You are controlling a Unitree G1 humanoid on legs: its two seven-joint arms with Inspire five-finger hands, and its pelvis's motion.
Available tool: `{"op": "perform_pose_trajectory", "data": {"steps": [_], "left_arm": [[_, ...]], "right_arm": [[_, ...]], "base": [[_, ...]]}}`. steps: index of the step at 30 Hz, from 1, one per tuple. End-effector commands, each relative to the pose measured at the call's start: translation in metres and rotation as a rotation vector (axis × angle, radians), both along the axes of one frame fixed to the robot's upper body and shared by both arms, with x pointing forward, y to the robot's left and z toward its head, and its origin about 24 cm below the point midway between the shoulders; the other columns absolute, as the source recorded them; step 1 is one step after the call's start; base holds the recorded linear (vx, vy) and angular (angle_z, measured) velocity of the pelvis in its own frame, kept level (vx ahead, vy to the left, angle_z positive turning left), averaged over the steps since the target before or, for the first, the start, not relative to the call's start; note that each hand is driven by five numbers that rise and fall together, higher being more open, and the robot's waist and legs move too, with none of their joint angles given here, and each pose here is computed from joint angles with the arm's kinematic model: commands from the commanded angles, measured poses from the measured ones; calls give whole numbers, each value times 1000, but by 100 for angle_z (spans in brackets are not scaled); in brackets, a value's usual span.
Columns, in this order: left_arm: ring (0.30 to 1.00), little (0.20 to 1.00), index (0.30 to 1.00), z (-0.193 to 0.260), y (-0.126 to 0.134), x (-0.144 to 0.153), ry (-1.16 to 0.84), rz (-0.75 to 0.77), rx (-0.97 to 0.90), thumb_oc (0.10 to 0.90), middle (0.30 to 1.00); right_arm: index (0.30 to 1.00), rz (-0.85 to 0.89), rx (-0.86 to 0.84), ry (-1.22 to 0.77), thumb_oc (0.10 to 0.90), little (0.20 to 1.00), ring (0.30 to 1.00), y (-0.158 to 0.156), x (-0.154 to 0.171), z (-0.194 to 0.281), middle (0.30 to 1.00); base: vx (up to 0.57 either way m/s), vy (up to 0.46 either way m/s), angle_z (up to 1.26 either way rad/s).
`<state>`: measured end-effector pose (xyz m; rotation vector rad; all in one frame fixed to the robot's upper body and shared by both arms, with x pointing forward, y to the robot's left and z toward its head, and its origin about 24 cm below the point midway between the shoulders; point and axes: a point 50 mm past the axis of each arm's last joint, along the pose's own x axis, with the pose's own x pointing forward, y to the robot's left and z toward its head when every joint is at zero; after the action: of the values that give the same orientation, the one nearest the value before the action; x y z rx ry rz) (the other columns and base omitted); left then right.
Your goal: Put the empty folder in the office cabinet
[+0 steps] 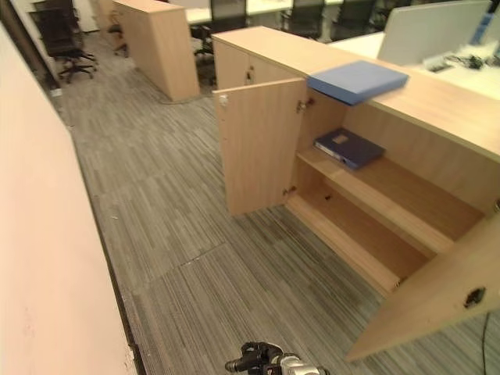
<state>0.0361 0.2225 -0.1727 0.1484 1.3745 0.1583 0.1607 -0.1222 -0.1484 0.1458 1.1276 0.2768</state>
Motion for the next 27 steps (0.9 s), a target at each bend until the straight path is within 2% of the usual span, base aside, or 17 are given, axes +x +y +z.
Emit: {"op": "perform_pose_trajectory", "data": {"steps": [1,6,10,13,14,15,20,22,23,27], "left_arm": [[900,900,900,7,18,22,-71,17,47,800,900],[900,900,900,4,14,12,-61,125,26,800,900],[900,900,900,3,7,16,-71,117,15,800,900],[900,900,900,7,3,44,-152,54,14,800,900],[900,900,900,7,2,45,-152,53,14,800,900],[900,900,900,12,1,65,-200,-32,24,800,900],[900,900,900,15,0,78,-229,-61,30,800,900],[900,900,900,15,0,78,-230,-63,29,800,900],[900,900,900,15,2,75,-230,-26,23,800,900],[900,900,900,12,5,63,-207,64,13,800,900]], "right_arm": [[900,-41,77,-113,800,900,900,13,37,19,900],[900,-132,32,-59,800,900,900,-8,22,9,900],[900,-233,-6,-48,800,900,900,-31,20,7,900],[900,-313,-56,-54,800,900,900,-54,22,8,900],[900,-314,-56,-55,800,900,900,-55,22,9,900],[900,-294,-112,-72,800,900,900,-66,26,11,900],[900,-306,-153,-52,800,900,900,-77,16,8,900],[900,-309,-167,-34,800,900,900,-80,9,5,900],[900,-293,-195,-3,800,900,900,-85,-3,1,900],[900,-317,-214,42,800,900,900,-92,-18,-4,900]], "base": [[256,-229,-1],[353,-187,8],[258,-121,35],[179,-78,13],[259,-151,26],[155,-97,17],[179,-138,12],[197,-261,0],[190,-275,-10],[137,-169,-65]]}}
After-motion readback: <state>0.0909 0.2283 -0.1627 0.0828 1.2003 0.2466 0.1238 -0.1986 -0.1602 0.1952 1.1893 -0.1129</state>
